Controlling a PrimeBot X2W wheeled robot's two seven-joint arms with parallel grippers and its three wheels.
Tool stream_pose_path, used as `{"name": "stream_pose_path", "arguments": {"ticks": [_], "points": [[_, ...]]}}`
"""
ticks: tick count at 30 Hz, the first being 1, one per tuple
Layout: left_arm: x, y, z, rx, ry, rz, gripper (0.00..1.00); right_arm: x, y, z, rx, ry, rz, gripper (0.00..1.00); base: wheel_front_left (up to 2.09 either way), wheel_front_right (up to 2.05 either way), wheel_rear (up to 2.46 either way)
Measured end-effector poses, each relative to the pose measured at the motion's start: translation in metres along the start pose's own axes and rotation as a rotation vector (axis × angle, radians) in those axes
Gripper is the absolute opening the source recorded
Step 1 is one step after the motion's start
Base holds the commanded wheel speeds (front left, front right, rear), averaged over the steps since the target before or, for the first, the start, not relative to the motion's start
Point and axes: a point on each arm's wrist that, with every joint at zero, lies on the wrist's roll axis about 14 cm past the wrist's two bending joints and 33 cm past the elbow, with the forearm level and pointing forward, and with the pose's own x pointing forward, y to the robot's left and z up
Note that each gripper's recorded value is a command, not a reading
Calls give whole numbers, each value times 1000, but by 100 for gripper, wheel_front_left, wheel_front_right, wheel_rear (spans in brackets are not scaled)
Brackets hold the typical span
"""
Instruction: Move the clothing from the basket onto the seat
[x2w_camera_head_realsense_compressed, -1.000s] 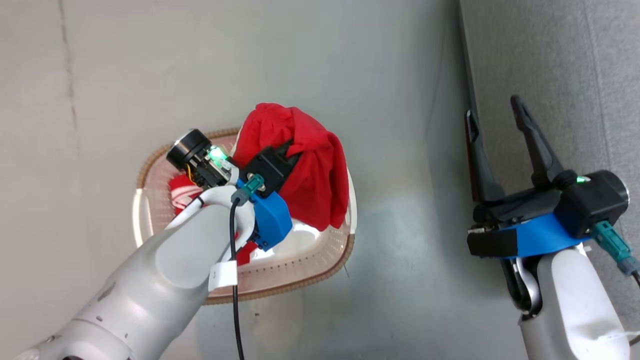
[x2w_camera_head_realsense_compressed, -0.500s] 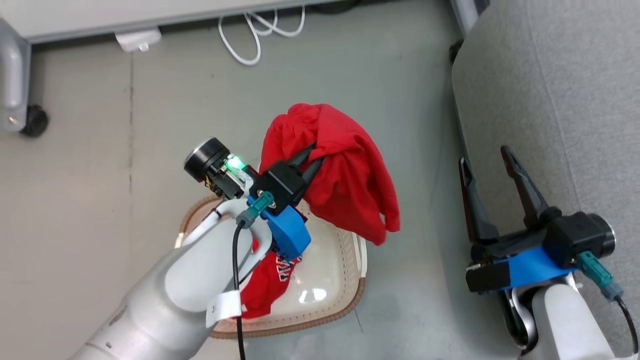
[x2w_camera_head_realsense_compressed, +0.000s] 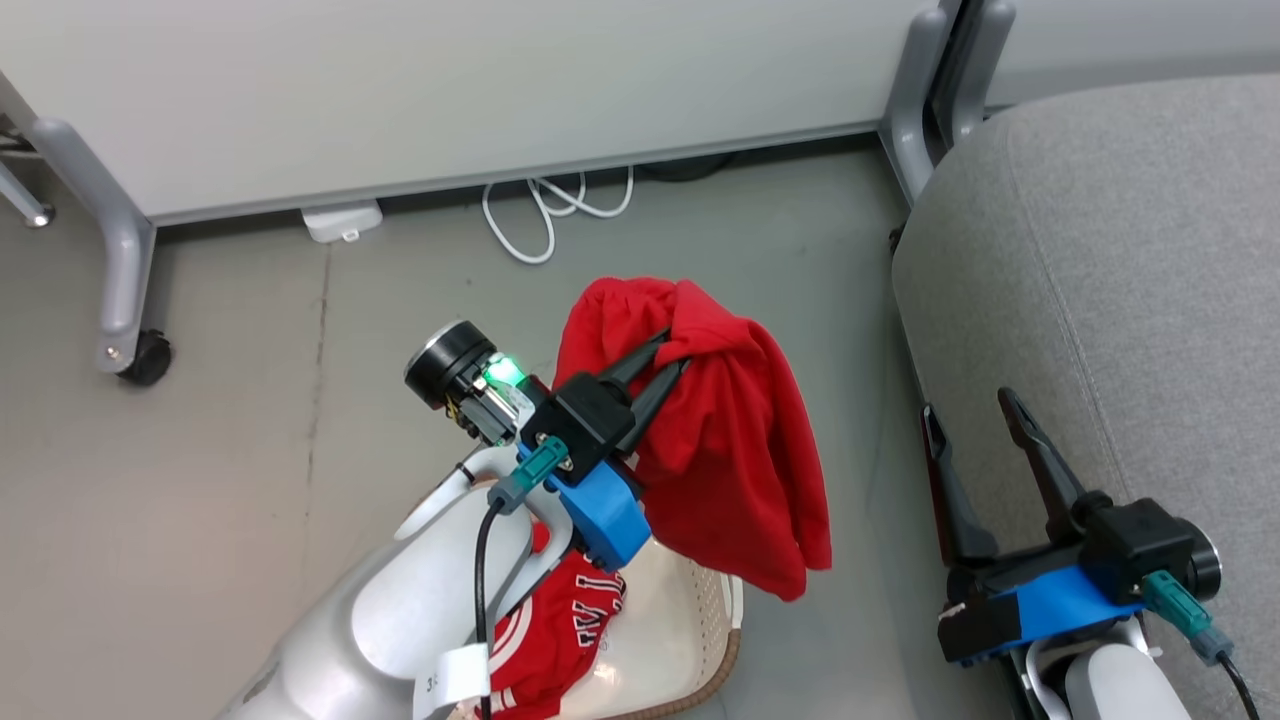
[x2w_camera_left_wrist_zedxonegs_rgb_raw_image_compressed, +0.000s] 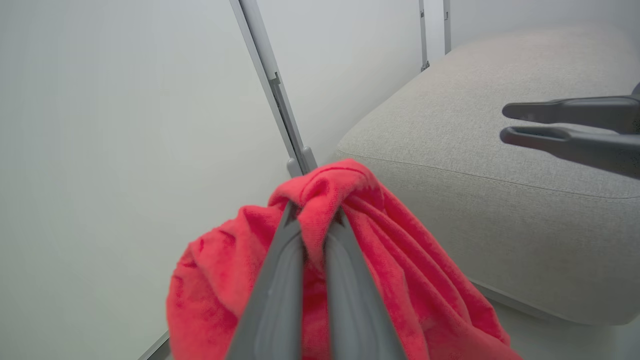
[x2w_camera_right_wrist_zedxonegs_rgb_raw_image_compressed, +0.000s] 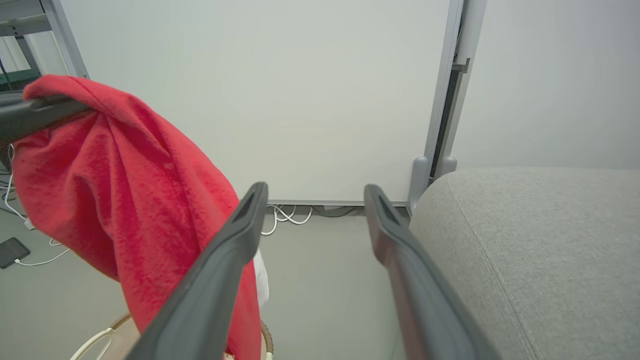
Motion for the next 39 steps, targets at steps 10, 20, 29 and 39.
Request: {"name": "stream_pose_path", "arguments": {"ticks": [10,20,29,39], "points": [[-13,-10,21,27,-39,2,0,-11,6,11,1,-24,13,100,0,0,0],[-15,-13,27,29,-54,1,0,-3,46,22,-31,-57,140,100,0,0,0],[-15,-15,29,18,-65,-2,0,15,95,15,-120,-39,345,100,0,0,0],[-10,-20,41,14,-100,-18,0,28,112,-18,-270,55,465,100,0,0,0]]}}
